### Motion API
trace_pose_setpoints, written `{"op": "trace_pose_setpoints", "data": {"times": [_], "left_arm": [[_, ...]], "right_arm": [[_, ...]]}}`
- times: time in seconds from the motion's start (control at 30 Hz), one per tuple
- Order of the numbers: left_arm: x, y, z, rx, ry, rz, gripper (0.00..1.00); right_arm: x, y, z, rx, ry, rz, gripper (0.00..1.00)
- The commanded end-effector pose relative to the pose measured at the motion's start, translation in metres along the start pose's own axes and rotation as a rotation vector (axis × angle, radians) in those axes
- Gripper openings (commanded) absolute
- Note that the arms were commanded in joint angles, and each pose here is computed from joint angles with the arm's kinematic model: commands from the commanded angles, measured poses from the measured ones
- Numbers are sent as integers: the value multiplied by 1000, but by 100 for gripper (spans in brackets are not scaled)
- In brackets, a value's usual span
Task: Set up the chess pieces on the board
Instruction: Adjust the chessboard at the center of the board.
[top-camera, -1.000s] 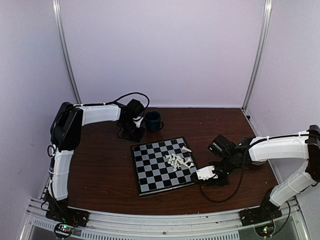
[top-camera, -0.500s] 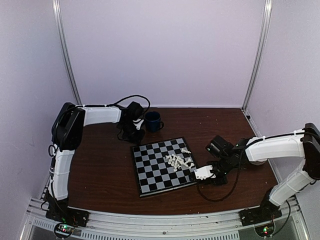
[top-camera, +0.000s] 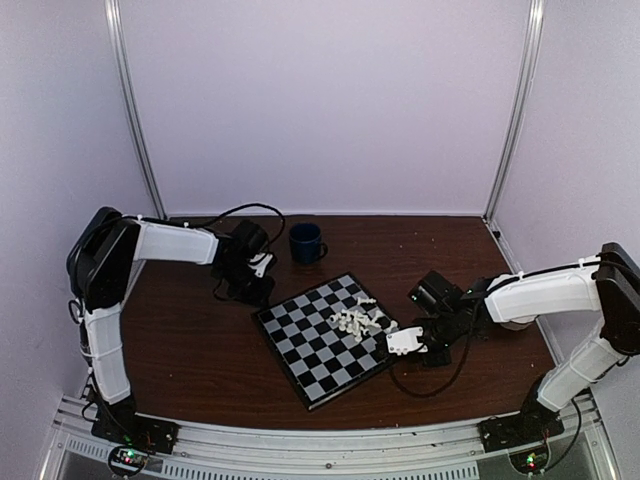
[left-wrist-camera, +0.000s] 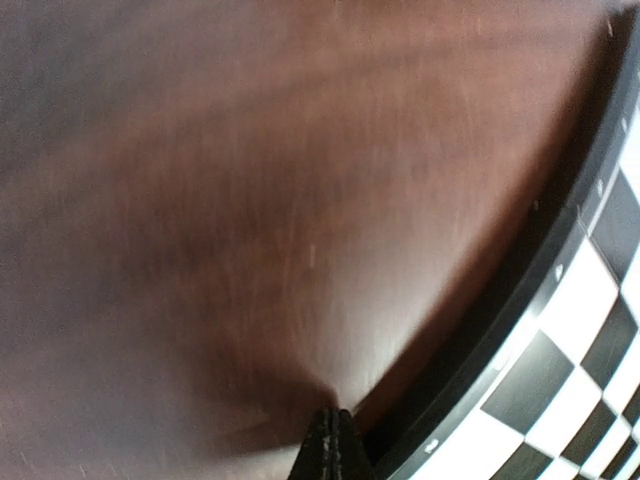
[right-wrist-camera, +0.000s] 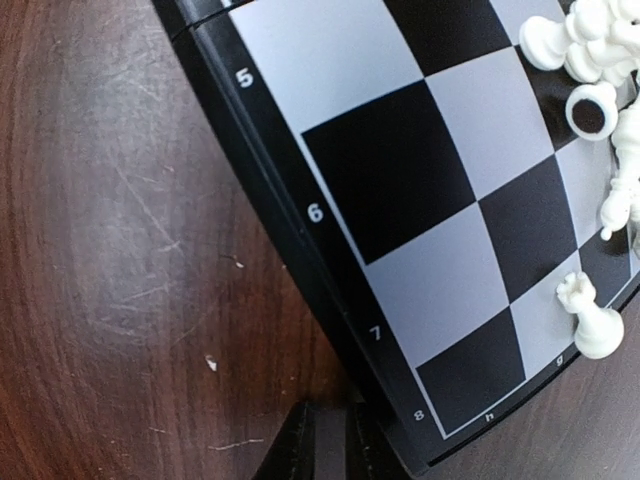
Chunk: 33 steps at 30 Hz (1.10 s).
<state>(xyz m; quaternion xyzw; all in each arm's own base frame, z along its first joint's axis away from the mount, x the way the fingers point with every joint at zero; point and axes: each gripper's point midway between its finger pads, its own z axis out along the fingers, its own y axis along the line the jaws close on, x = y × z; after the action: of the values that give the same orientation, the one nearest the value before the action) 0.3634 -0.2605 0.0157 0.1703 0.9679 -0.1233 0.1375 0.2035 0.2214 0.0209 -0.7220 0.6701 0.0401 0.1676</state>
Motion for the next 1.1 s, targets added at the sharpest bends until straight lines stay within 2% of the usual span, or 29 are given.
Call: {"op": "trace_pose_setpoints", "data": {"times": [0.0,0.73,1.07], "left_arm": [[51,0,5,21,106,-37,0],[139,-96,-4,34,132,126,0],[165,-130,0,54,139,172,0]], "right_arm": [[-1,-23,-2,86,5,31,14],[53,-64,-17,161,25,219,16],[62,-67,-16,152,29,263,16]]}}
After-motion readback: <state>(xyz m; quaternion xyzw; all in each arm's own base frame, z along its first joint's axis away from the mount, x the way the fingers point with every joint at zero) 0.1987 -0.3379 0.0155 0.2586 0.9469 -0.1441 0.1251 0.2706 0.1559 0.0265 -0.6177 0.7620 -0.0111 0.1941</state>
